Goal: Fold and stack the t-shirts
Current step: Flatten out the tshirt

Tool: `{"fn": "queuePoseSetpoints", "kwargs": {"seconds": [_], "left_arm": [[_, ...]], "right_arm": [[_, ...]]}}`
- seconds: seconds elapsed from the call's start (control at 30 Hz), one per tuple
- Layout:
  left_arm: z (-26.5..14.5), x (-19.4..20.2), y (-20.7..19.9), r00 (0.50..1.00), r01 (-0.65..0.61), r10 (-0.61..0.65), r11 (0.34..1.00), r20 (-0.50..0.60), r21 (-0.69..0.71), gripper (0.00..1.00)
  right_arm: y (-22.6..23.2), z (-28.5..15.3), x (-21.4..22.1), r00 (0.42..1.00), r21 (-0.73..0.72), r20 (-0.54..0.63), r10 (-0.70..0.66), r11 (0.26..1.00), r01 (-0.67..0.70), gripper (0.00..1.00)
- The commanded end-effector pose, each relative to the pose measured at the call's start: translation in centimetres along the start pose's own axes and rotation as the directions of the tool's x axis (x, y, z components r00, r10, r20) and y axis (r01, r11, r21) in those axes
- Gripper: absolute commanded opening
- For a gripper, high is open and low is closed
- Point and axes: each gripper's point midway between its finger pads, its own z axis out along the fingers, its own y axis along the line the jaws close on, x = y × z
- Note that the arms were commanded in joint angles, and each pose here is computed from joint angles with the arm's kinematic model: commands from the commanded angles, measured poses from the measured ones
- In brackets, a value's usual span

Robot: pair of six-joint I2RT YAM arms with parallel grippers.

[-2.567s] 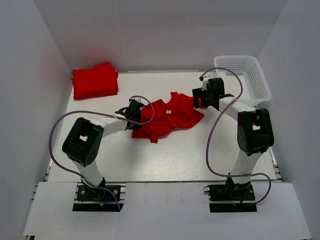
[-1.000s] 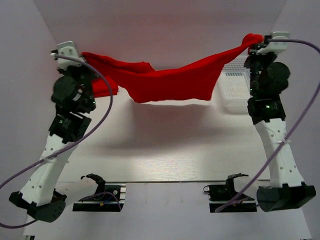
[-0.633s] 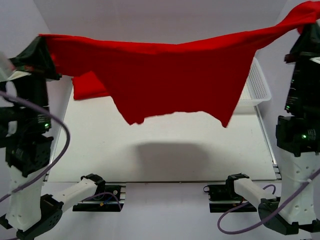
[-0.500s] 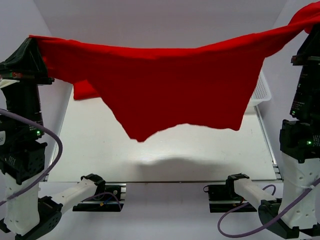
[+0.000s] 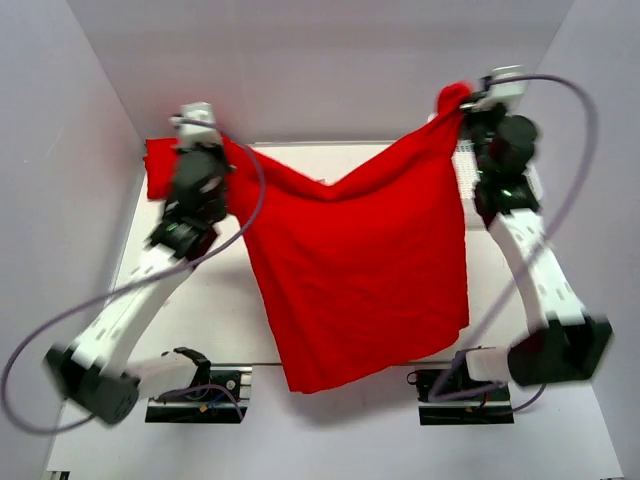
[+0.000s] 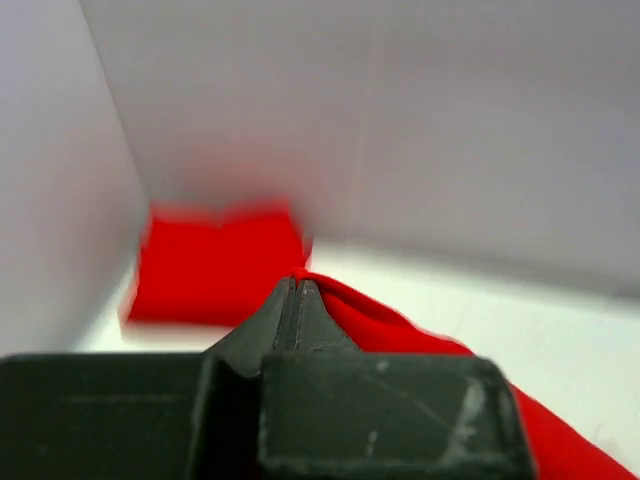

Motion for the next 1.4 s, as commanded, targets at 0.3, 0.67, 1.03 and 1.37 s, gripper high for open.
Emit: {"fn": "queuePoseSetpoints", "kwargs": {"seconds": [0.3, 0.67, 1.03, 1.37], "left_arm": [[0.7, 30.8, 0.7, 0.668, -0.185, -0.021, 0.964, -0.744, -0.193, 1.00], [7.1, 33.4, -7.2, 0.676, -0.091, 0.161, 0.987, -0.720, 0.135, 1.00], [12.7, 40.5, -8.9, 0.615, -0.076, 0.152, 0.988, -0.774, 0.134, 1.00], [8.6, 44.9, -5.9, 0.509, -0.026, 0.093, 0.995, -0.855, 0.093, 1.00]], "right_arm": [[11.8, 7.1, 26.5, 0.835, -0.368, -0.550, 0.013, 0.894, -0.257, 0.90], [13.1, 2.2, 25.4, 0.786, -0.383, -0.617, 0.042, 0.857, -0.346, 0.90], [15.9, -9.0, 32.1, 0.485, -0.163, -0.859, 0.164, 0.810, -0.563, 0.90], [16.2, -16.1, 38.3, 0.236, 0.058, -0.944, 0.232, 0.818, -0.572, 0.90]]}}
